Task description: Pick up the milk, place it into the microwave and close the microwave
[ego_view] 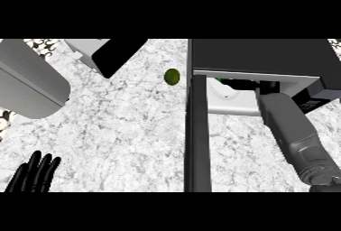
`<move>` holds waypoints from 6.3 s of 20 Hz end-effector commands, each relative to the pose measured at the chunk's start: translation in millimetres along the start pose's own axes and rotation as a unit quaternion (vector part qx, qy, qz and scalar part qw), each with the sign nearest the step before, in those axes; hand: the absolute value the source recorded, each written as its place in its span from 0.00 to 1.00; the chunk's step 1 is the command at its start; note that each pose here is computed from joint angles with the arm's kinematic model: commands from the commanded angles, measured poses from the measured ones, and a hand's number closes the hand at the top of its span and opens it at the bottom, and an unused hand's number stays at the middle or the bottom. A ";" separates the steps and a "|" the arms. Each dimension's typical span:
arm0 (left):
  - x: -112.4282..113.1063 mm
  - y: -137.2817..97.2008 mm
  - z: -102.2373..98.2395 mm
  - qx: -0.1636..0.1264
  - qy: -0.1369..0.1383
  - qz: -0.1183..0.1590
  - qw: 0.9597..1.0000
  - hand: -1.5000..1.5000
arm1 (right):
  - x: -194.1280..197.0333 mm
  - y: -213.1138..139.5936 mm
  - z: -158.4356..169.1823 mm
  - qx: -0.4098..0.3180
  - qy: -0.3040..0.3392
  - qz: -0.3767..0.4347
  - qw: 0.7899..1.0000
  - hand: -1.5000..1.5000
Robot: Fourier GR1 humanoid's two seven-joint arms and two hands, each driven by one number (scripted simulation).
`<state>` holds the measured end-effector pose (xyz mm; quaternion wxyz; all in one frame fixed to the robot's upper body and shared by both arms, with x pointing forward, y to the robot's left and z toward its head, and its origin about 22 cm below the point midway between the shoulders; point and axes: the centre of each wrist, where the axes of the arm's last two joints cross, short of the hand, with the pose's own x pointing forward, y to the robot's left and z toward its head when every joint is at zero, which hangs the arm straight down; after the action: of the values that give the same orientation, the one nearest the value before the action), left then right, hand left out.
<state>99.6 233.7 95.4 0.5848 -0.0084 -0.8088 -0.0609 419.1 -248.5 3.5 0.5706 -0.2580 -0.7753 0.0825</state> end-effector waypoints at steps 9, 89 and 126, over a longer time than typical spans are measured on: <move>4.1 4.8 2.6 -0.012 0.000 0.011 1.000 0.00 | -62.2 -29.0 63.5 0.048 0.022 -0.091 0.994 0.00; -102.1 -232.6 -125.5 -0.269 0.064 0.012 0.961 1.00 | 13.3 -173.6 310.3 0.139 -0.074 -0.350 0.924 0.00; -91.5 -210.8 -261.9 -0.095 0.042 0.061 0.993 1.00 | 80.6 -193.8 266.3 0.246 -0.135 -0.397 0.874 0.00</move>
<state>345.4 1.8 61.3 0.6237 -0.1144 -0.7663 -0.1034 92.1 -327.7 56.4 0.5079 0.2195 -0.8311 0.0557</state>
